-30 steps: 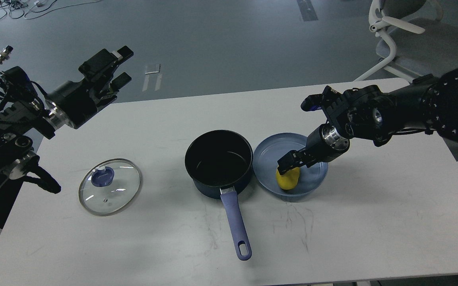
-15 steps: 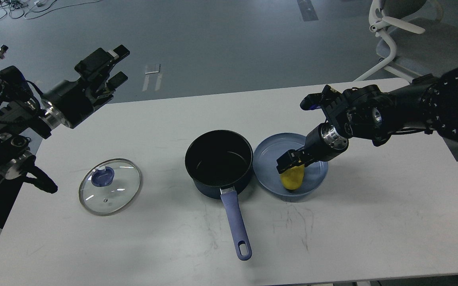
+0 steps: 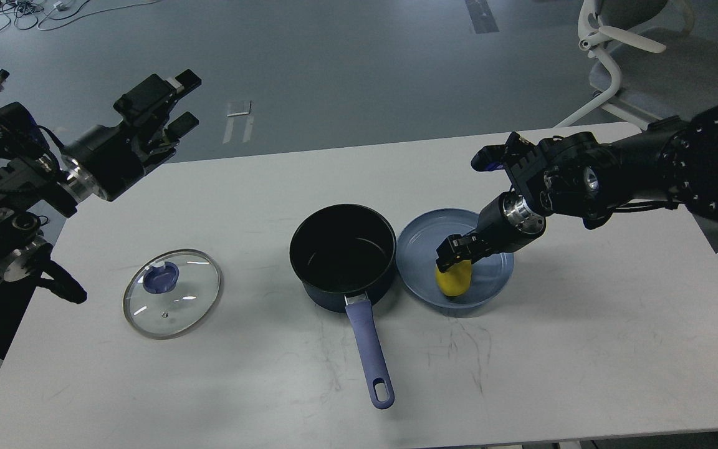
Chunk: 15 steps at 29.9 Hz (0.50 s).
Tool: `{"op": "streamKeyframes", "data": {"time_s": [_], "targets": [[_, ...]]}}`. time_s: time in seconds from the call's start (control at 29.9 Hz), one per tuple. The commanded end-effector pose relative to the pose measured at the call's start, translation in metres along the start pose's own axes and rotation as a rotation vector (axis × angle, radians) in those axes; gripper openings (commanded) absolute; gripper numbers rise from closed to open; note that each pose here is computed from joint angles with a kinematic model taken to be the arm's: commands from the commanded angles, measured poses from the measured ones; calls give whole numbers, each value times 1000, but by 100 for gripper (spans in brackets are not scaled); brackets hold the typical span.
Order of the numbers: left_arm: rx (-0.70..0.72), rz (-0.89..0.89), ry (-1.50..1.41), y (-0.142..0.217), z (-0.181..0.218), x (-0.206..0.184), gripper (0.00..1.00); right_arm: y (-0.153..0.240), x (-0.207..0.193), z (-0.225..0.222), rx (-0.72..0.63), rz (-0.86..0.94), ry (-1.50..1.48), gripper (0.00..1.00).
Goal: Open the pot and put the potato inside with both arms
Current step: 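Close the right gripper around the yellow potato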
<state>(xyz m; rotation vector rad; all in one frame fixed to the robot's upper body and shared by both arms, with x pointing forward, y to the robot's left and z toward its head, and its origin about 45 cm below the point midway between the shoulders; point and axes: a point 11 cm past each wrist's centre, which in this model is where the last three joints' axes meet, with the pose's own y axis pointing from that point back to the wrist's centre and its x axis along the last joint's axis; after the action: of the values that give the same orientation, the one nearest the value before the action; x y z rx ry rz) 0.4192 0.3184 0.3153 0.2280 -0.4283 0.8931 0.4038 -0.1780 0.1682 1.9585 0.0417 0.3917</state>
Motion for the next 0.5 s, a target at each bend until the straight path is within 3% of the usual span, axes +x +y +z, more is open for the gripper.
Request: {"op": "streamKeyframes", "data": {"time_s": [0.0,0.47], "targets": [[-3,-3,1,-1,1,-1,98,0,0,0,0,-1,0,30],[-5,-5,3,-1,1,-2,98,14,13,-11,-2,13,24,27]]}}
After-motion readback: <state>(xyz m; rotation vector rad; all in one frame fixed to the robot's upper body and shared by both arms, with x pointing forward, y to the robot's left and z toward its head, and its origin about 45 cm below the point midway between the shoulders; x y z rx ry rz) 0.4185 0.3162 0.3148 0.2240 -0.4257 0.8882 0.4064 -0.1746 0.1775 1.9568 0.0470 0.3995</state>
